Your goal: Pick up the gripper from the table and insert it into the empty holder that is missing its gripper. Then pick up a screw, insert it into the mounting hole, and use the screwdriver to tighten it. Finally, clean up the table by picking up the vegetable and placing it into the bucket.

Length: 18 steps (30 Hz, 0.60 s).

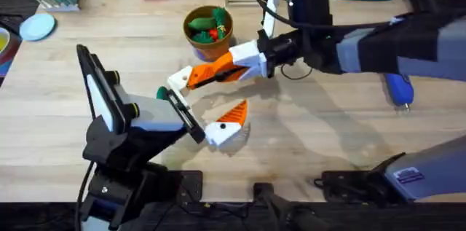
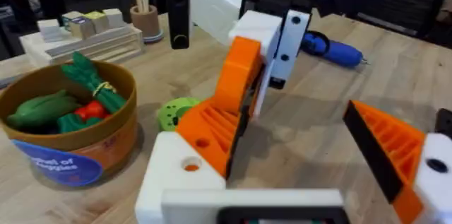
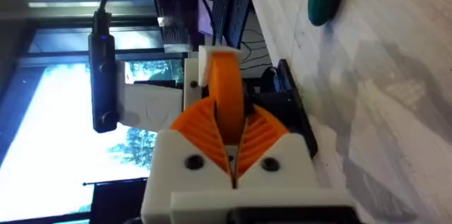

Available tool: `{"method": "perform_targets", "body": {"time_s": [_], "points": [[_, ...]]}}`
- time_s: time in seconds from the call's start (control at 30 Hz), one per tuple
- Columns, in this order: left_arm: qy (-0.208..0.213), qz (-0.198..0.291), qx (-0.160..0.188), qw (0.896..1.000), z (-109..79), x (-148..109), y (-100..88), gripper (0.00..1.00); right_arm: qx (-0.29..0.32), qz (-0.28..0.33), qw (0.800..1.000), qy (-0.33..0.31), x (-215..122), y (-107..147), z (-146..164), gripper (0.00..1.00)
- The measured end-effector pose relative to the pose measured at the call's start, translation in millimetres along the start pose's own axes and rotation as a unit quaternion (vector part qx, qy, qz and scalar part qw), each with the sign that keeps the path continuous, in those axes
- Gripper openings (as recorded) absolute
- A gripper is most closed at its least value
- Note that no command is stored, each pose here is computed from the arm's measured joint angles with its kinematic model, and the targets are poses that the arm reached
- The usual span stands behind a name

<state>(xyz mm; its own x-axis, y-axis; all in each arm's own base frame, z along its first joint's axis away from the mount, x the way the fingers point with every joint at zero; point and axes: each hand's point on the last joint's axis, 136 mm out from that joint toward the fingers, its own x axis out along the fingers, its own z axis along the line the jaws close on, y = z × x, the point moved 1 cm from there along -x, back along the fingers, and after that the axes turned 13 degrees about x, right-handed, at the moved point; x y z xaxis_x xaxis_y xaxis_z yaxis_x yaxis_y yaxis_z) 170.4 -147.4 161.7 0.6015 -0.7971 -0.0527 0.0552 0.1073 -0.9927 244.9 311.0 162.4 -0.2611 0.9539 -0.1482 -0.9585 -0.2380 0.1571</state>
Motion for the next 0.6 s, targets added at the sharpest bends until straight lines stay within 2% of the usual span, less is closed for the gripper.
{"method": "perform_targets", "body": {"time_s": [0.27,0.4,0.6], "points": [[-0.025,0.003,-0.002,1.000,8.6,-1,1.1,0.993,-0.001,0.010,1.000,-0.001,8,-8,3,0.008],[0.007,-0.002,-0.001,1.000,-2.3,0,-0.9,0.993,0.003,0.036,0.999,-0.003,16,1,1,0.008],[0.035,-0.006,0.000,0.999,-12.0,0,-2.2,0.994,0.009,0.043,0.999,-0.013,6,-1,1,0.008]]}}
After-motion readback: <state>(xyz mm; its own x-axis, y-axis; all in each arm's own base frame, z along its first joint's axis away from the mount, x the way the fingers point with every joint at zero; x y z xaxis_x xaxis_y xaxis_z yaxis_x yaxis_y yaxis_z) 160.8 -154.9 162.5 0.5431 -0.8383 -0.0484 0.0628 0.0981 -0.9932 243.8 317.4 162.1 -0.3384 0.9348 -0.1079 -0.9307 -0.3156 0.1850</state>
